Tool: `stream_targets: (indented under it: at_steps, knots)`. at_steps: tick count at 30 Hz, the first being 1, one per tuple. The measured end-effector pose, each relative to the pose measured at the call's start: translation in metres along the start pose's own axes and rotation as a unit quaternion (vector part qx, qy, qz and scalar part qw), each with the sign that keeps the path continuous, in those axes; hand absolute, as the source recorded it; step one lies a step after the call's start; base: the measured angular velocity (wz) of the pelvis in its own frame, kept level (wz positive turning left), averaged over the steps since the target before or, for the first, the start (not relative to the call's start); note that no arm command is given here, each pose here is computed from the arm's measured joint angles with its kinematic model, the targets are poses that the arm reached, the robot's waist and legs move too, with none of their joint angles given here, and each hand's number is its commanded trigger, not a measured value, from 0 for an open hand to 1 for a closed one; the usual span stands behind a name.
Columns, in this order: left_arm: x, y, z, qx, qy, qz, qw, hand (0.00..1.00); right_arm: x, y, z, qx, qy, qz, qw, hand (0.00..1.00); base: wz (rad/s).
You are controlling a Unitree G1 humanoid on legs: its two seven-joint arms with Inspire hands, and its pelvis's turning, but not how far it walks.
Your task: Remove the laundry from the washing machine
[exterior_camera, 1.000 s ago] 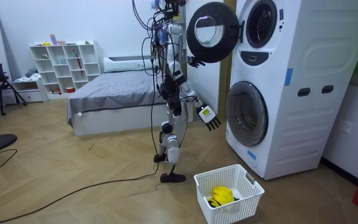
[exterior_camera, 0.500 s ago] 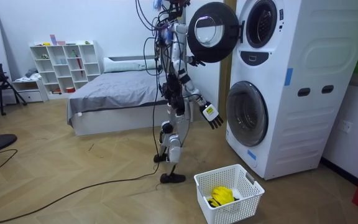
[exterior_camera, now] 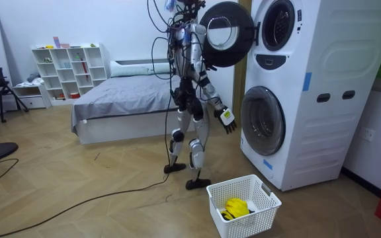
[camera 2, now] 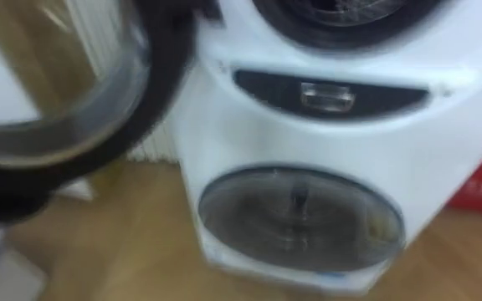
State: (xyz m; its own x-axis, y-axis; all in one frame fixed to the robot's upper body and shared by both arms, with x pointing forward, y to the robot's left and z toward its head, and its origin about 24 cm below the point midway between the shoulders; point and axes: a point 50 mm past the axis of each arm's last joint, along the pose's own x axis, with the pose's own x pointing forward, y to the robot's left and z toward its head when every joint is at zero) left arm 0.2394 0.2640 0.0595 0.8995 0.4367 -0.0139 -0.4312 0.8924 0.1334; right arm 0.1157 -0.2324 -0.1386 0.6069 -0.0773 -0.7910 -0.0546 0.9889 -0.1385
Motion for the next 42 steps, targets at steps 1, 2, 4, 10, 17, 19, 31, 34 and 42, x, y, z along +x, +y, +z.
stream_targets:
  at_steps: [1,2,4,10,17,19,31,34,42]
  knots:
    - [-0.004,-0.007,0.001,0.006,0.0,-0.015,1.0,0.0,0.002,0.002,0.004,-0.004,-0.004,0.008,1.0,0.0,0.08]
    - [-0.005,-0.008,0.001,0.006,0.0,-0.022,1.0,0.0,0.003,0.004,0.006,-0.007,-0.006,0.012,1.0,0.0,0.03]
    - [-0.01,-0.014,0.0,0.007,0.002,-0.049,0.999,0.0,0.004,0.012,0.007,-0.008,-0.007,0.029,1.0,0.0,-0.02]
    - [-0.024,-0.021,-0.006,-0.004,0.014,-0.082,0.997,0.0,-0.001,0.013,-0.005,0.002,0.008,0.042,0.999,0.0,-0.07]
    - [-0.051,-0.048,-0.015,-0.007,0.03,-0.184,0.982,0.0,0.003,0.015,-0.001,0.013,0.004,0.049,0.999,0.0,0.01]
    - [-0.06,-0.06,-0.019,-0.006,0.037,-0.233,0.972,0.0,0.004,0.017,0.004,0.017,-0.009,0.053,0.998,0.0,-0.05]
    - [-0.084,-0.084,-0.023,0.002,0.019,-0.37,0.929,0.0,0.005,0.024,0.008,0.013,-0.016,0.065,0.998,0.0,-0.09]
    - [-0.089,-0.09,-0.023,-0.003,0.014,-0.39,0.921,0.0,0.006,0.027,0.01,0.031,-0.019,0.073,0.997,0.0,-0.08]
    - [-0.098,-0.101,-0.025,-0.017,0.005,-0.425,0.905,0.0,0.008,0.026,0.016,0.037,-0.027,0.068,0.997,0.0,-0.13]
